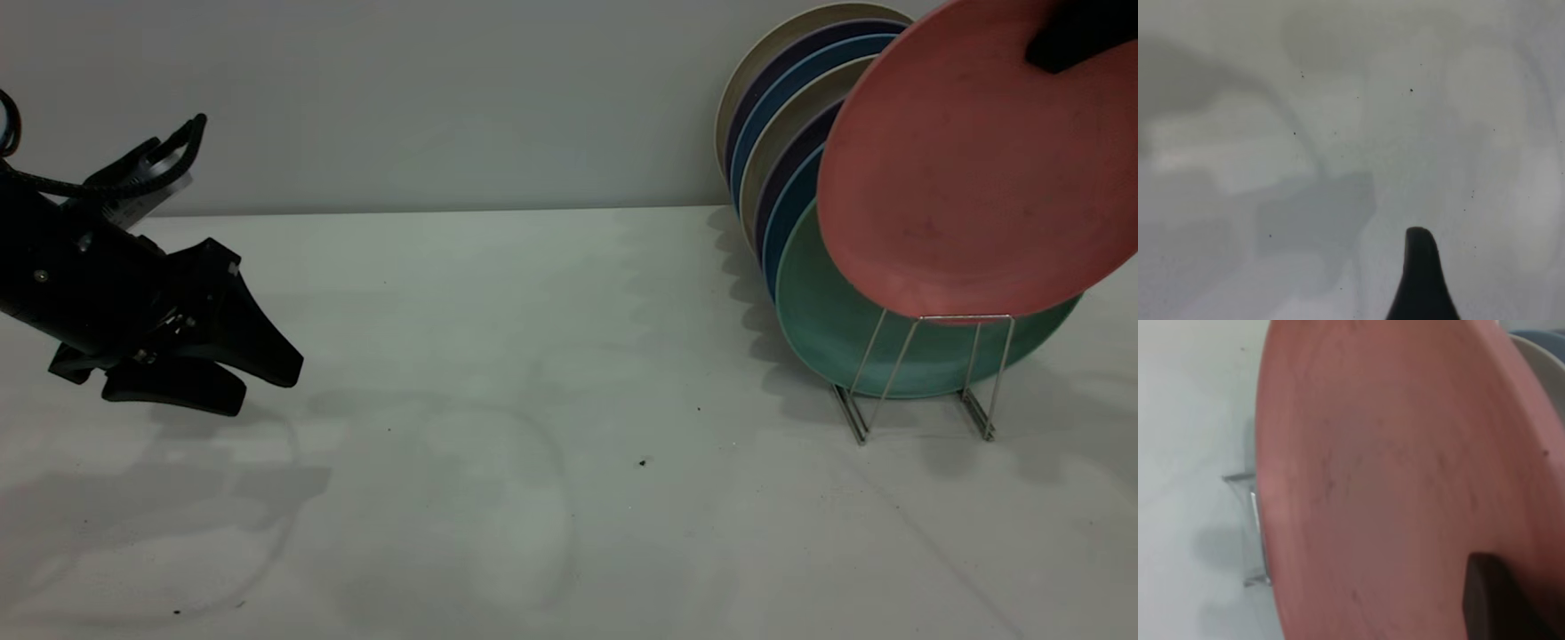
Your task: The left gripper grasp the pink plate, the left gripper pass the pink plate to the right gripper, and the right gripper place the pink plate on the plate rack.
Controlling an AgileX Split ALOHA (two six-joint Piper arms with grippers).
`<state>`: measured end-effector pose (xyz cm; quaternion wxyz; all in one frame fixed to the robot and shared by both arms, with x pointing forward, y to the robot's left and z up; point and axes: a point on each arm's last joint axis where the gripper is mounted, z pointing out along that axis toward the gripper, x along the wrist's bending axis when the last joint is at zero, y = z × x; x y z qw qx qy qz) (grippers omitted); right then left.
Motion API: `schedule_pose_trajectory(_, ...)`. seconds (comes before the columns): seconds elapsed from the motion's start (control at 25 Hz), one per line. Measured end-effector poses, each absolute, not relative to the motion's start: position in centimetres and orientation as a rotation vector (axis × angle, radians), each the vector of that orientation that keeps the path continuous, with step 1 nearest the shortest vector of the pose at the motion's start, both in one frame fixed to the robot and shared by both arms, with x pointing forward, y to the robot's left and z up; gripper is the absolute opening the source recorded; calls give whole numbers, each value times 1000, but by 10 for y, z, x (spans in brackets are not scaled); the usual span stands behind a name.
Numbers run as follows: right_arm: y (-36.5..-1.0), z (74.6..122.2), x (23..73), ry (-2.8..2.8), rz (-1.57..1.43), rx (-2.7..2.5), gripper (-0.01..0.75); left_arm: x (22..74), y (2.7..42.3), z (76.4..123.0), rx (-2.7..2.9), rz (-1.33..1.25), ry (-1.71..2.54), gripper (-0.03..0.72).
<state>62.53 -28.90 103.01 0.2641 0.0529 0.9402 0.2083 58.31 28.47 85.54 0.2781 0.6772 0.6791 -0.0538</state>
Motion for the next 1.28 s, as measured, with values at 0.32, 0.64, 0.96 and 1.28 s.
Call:
schedule_pose_trajectory(0.32, -289, 1030, 625, 2544, 572, 168, 111, 584, 286, 855, 1817, -118, 1833, 568)
schedule_pose_trajectory(0.64, -288, 1030, 624, 2554, 594, 202, 250, 584, 287, 855, 1815, -114, 1837, 568)
schedule_pose_trajectory(0.96, -286, 1030, 622, 2579, 638, 241, 259, 584, 287, 855, 1815, -114, 1837, 568)
schedule_pose_trajectory(1.28, -281, 1029, 615, 2654, 736, 282, 259, 584, 287, 855, 1815, -114, 1837, 568)
